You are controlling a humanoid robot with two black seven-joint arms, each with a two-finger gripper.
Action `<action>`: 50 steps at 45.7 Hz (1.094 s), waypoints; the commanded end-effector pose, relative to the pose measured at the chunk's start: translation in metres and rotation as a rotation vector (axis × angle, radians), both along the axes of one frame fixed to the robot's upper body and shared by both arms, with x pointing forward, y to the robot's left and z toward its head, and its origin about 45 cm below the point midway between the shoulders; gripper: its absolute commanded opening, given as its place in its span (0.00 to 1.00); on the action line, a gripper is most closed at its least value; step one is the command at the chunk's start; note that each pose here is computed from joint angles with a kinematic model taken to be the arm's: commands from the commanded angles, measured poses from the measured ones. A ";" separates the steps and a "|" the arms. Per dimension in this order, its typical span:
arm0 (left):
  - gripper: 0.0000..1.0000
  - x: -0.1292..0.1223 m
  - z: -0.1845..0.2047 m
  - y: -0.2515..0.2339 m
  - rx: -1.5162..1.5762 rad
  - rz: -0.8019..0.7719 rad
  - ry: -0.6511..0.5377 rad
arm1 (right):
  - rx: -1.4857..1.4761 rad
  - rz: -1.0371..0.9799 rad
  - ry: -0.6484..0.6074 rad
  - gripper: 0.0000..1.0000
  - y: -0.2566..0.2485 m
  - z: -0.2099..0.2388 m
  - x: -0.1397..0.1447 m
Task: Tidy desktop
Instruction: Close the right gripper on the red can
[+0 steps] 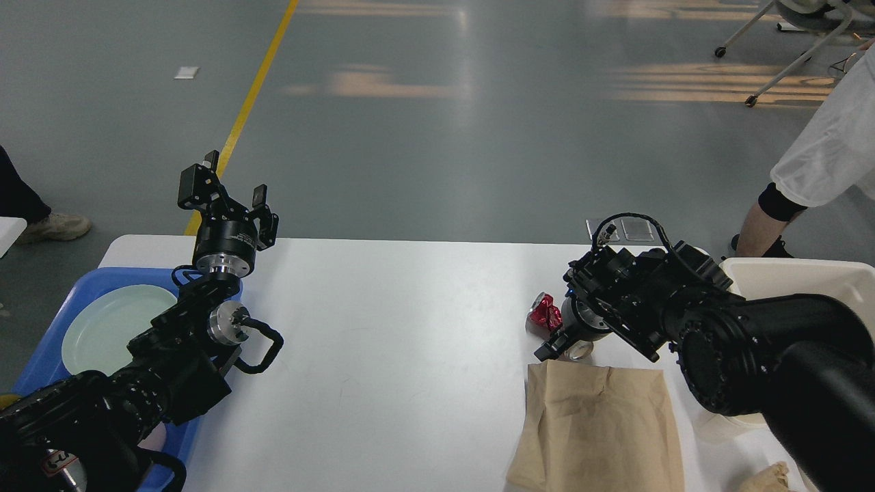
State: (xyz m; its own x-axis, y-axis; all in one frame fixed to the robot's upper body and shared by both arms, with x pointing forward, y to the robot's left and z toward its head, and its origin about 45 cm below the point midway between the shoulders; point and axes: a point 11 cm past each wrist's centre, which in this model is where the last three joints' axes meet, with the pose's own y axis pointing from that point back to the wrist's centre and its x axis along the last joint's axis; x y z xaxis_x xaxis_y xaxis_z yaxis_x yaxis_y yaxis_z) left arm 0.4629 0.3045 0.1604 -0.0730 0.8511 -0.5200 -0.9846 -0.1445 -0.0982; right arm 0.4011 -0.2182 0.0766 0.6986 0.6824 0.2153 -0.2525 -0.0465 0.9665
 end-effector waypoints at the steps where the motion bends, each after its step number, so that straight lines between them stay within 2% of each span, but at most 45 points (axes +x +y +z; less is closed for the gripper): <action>1: 0.96 0.000 0.000 0.000 0.000 0.000 0.000 | -0.015 -0.023 -0.018 0.73 -0.003 0.000 0.001; 8: 0.96 0.000 0.000 0.000 0.000 0.000 0.000 | -0.036 -0.039 -0.021 0.61 -0.007 0.000 0.002; 19: 0.96 0.000 0.000 0.000 0.000 0.000 0.000 | -0.061 -0.052 -0.015 0.52 -0.011 -0.004 -0.002; 24: 0.96 0.000 0.000 0.000 0.000 0.000 0.000 | -0.078 -0.065 0.005 0.43 -0.013 -0.005 -0.004; 35: 0.96 0.000 0.000 0.000 0.000 0.000 0.000 | -0.112 -0.095 0.057 0.12 -0.017 -0.007 -0.011; 36: 0.96 0.000 0.000 0.000 0.000 0.000 0.000 | -0.119 -0.101 0.063 0.03 -0.018 -0.006 -0.011; 37: 0.96 0.000 0.000 0.000 0.000 0.000 0.000 | -0.123 -0.104 0.067 0.01 -0.018 -0.006 -0.012; 50: 0.96 0.000 0.000 0.000 0.000 0.000 0.000 | -0.126 -0.114 0.070 0.00 -0.018 -0.003 -0.010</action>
